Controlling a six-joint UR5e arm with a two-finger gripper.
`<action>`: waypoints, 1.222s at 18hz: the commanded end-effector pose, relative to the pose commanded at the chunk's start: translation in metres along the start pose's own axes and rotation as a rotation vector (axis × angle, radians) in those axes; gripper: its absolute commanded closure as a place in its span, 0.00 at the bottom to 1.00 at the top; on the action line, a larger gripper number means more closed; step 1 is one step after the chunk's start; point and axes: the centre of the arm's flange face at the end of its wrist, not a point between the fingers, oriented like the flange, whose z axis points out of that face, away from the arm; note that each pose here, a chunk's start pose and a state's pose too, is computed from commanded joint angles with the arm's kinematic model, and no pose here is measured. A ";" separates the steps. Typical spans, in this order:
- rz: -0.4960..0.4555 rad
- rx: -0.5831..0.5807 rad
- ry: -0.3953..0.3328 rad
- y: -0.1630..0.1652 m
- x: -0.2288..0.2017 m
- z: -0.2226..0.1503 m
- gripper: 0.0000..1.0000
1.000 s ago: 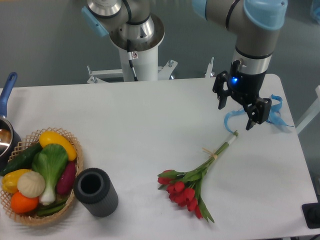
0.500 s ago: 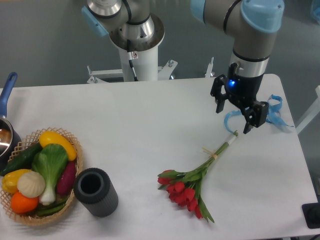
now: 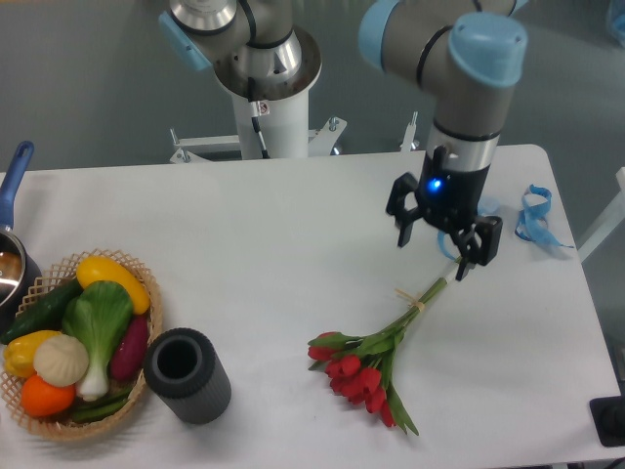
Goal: Pick up the flowers from the table
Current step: 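Move the open gripper over the red tulip bundle's stems and lower it, then close the gripper around the tulip stems just above the blooms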
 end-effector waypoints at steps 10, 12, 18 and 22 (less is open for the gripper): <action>-0.015 -0.053 0.144 0.010 0.009 0.099 0.00; -0.013 -0.056 0.154 0.009 0.010 0.106 0.00; 0.019 -0.107 0.151 0.011 0.022 0.151 0.00; 0.009 -0.125 0.164 0.012 0.029 0.161 0.00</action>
